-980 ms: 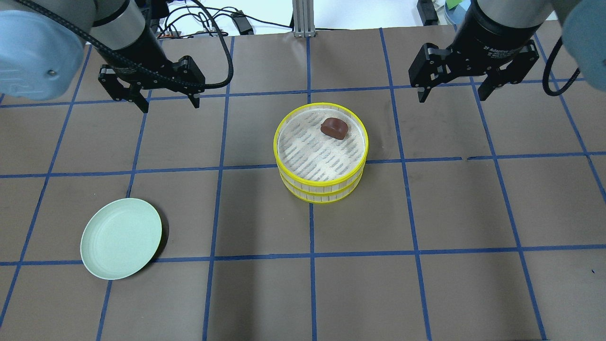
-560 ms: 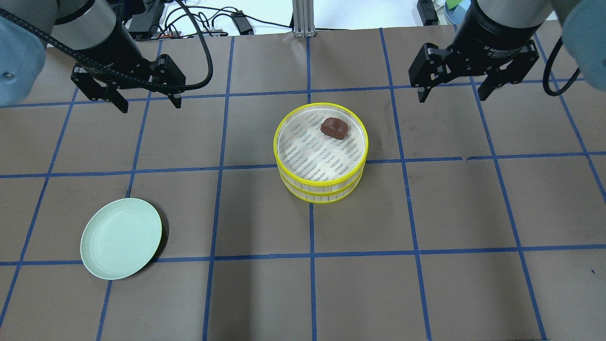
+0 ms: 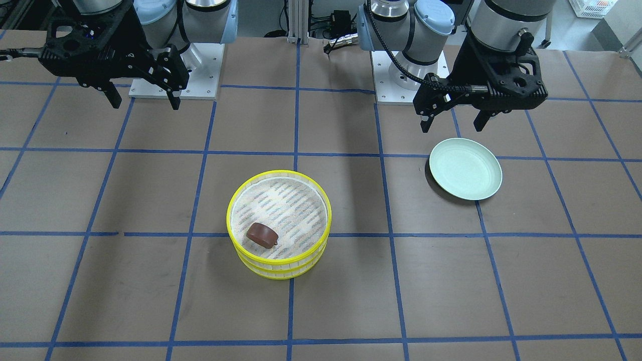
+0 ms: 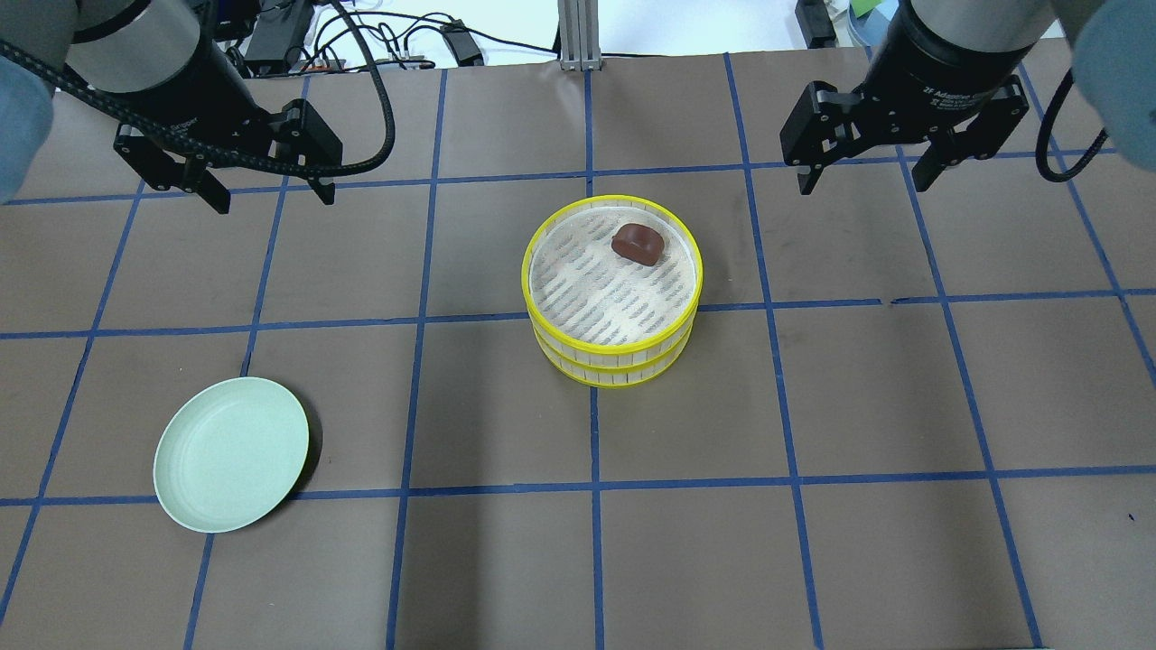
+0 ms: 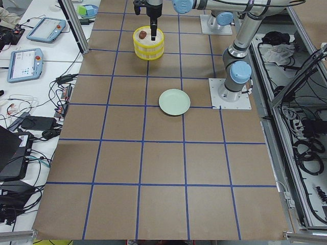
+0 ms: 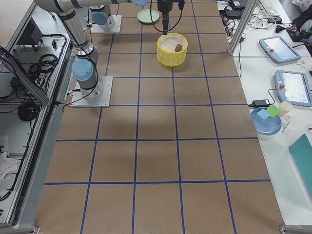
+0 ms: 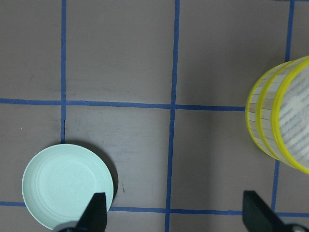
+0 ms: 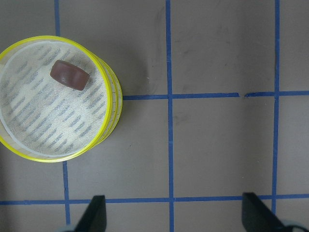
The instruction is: Place buns in different layers of steamer
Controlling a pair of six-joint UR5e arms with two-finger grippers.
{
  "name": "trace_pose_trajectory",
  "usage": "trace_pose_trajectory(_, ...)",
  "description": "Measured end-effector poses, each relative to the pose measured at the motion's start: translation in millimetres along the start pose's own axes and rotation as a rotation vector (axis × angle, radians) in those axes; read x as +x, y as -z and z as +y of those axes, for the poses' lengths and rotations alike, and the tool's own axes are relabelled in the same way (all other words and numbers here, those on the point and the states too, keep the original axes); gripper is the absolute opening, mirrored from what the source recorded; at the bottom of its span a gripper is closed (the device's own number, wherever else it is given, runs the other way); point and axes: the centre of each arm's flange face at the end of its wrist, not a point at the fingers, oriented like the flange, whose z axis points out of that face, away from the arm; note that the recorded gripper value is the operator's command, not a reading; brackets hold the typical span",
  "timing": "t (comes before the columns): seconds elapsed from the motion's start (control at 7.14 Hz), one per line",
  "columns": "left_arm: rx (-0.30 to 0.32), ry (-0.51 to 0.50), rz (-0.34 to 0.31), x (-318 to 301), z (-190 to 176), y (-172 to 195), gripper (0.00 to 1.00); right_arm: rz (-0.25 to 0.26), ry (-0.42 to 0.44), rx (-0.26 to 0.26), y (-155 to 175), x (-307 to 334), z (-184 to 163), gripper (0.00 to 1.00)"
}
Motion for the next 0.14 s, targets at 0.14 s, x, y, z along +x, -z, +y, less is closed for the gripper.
trace_pose_trajectory(0.14, 0.0, 0.0, 0.0, 0.0, 0.2, 0.1, 1.0, 0.0, 0.0, 0.0, 0.0, 0.1, 0.0, 1.0)
